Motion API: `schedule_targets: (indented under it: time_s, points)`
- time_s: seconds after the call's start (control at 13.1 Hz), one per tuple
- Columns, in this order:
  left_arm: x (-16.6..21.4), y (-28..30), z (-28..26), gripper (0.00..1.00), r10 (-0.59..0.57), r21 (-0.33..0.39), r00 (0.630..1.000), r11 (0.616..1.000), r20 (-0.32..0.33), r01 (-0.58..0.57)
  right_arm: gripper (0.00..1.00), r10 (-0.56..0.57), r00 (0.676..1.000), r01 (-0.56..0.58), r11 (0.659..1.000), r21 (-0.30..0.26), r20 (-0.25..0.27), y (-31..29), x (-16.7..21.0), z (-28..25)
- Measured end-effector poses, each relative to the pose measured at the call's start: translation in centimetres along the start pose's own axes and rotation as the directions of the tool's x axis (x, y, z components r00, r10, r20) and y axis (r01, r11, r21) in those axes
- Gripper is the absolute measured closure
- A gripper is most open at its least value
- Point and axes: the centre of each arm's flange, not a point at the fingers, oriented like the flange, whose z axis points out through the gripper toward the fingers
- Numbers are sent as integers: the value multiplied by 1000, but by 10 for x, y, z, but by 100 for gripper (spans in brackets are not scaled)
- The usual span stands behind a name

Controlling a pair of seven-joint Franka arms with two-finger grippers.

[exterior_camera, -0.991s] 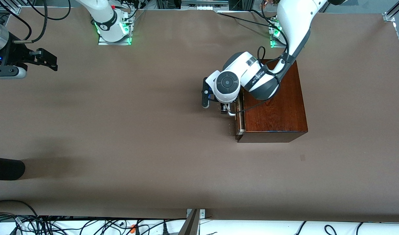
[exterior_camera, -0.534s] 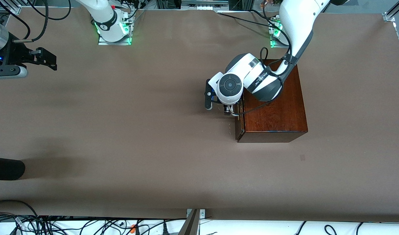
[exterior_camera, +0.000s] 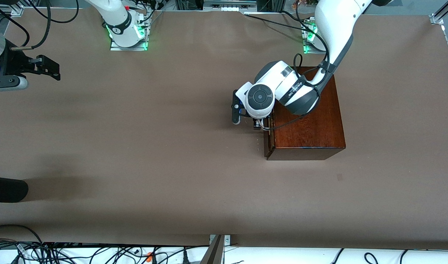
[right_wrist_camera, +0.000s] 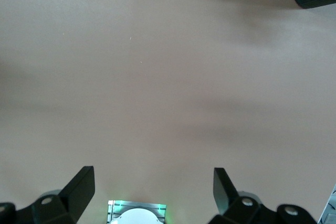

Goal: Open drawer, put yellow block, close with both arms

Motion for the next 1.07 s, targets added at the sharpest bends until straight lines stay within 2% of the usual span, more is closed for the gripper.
schedule_targets:
  time_s: [0.38,0.61,0.84,0.91,1.07]
  points:
    - [-1,1,-6,0,0,11,1000,1000,-1,0,0,-4,1000,4,1000,-20,-16,1,2,-2]
    - [4,19,-49,0,-24,47,999,999,-47,26,0,-6,1000,5,1000,-21,-18,0,2,-2]
    - [-1,59,-115,0,-181,64,981,981,-64,185,0,-6,1000,6,1000,-21,-19,0,2,-2]
    - [-17,68,-139,0,-261,71,964,962,-57,265,0,-6,1000,6,1000,-21,-19,0,2,-2]
    - [-75,70,-183,0,-407,71,912,909,-47,410,0,-5,1000,5,1000,-21,-19,0,2,-2]
